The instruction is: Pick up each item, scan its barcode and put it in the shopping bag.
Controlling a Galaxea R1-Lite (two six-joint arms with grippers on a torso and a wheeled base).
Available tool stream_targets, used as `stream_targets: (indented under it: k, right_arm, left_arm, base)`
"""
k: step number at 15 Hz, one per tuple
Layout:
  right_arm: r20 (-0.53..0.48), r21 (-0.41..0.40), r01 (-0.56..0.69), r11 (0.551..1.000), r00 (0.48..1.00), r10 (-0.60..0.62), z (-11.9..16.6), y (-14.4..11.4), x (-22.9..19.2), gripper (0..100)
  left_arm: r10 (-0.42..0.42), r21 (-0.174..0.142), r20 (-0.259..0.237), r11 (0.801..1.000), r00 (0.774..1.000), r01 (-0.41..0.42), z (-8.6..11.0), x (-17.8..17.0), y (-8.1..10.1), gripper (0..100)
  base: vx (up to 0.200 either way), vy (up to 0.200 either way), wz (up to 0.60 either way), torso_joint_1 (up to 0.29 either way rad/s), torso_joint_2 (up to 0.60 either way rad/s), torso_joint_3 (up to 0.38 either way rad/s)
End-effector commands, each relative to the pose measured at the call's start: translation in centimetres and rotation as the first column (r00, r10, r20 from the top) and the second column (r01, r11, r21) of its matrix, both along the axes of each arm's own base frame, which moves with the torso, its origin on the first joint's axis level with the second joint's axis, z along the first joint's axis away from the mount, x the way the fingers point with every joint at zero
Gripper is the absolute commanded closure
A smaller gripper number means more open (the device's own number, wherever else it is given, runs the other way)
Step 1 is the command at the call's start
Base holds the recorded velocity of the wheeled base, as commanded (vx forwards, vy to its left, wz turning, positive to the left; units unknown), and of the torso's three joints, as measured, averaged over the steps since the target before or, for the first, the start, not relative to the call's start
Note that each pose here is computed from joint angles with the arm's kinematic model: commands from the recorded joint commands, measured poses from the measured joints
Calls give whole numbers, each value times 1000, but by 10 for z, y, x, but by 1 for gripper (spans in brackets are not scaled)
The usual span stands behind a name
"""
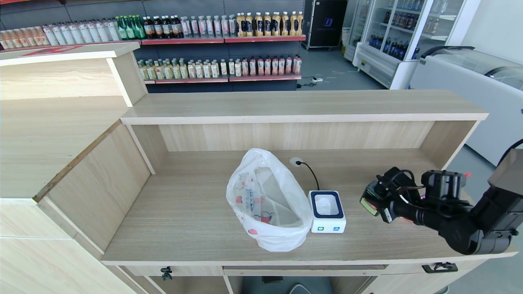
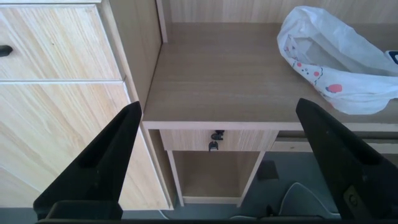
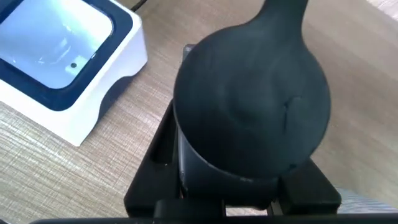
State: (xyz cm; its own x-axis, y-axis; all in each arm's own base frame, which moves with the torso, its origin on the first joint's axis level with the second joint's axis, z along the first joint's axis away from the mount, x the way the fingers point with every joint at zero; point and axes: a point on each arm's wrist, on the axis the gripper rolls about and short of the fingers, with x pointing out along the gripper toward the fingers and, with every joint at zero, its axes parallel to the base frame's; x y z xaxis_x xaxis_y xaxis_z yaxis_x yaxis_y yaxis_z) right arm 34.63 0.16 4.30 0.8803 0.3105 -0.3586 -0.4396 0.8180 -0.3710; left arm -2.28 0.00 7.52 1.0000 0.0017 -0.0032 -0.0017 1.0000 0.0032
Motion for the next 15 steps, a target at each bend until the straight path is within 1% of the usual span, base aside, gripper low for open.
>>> stream_targets:
  k: [1, 2, 3, 5, 6, 7, 8, 9, 10, 11, 12, 13, 14, 15]
  right_arm:
    - [226, -107, 7, 994, 974, 18, 77, -8, -22, 100]
    - [294, -165, 18, 986, 955, 32, 104, -10, -37, 100]
    - [324, -213, 24, 977, 945, 48, 120, -12, -56, 100]
    - [360, -312, 12, 950, 927, 106, 128, -8, -100, 100]
    - [361, -318, 12, 948, 926, 109, 128, -8, -101, 100]
    - [437, -515, -82, 853, 831, 343, 142, 4, -118, 100]
    - [465, -627, -121, 769, 734, 495, 149, 15, -120, 100]
    - [482, -720, -103, 686, 637, 601, 155, 24, -124, 100]
    - [481, -806, -44, 590, 532, 697, 160, 34, -128, 100]
    - [453, -874, 22, 486, 399, 797, 163, 50, -133, 100]
    - [409, -912, 82, 403, 285, 867, 162, 65, -138, 100]
    - [354, -933, 132, 334, 188, 916, 158, 84, -140, 100]
    - [304, -946, 153, 287, 106, 947, 150, 109, -143, 100]
    - [283, -948, 163, 273, 41, 958, 145, 133, -149, 100]
  left_arm:
    - [0, 0, -1, 1000, 1000, 0, 0, 0, 0, 0]
    - [0, 0, -1, 1000, 1000, 0, 0, 0, 0, 0]
    - [0, 0, -1, 1000, 1000, 0, 0, 0, 0, 0]
    - [0, 0, -1, 1000, 1000, 0, 0, 0, 0, 0]
    - [0, 0, -1, 1000, 1000, 0, 0, 0, 0, 0]
    - [0, 0, -1, 1000, 1000, 0, 0, 0, 0, 0]
    - [0, 0, -1, 1000, 1000, 0, 0, 0, 0, 0]
    - [0, 0, -1, 1000, 1000, 0, 0, 0, 0, 0]
    - [0, 0, -1, 1000, 1000, 0, 0, 0, 0, 0]
    - [0, 0, -1, 1000, 1000, 0, 0, 0, 0, 0]
    - [0, 0, -1, 1000, 1000, 0, 0, 0, 0, 0]
    - [0, 0, -1, 1000, 1000, 0, 0, 0, 0, 0]
    - [0, 0, -1, 1000, 1000, 0, 0, 0, 0, 0]
    - [0, 0, -1, 1000, 1000, 0, 0, 0, 0, 0]
  base:
    - [0, 0, 0, 0, 0, 0]
    - [0, 0, 0, 0, 0, 0]
    - [0, 0, 0, 0, 0, 0]
    - [0, 0, 0, 0, 0, 0]
    - [0, 0, 0, 0, 0, 0]
    - [0, 0, 0, 0, 0, 0]
    - [0, 0, 0, 0, 0, 0]
    - [0, 0, 0, 0, 0, 0]
    - [0, 0, 0, 0, 0, 0]
    - [0, 0, 0, 0, 0, 0]
    - [0, 0, 0, 0, 0, 0]
    - [0, 0, 0, 0, 0, 0]
    - [0, 0, 0, 0, 0, 0]
    - [0, 0, 0, 0, 0, 0]
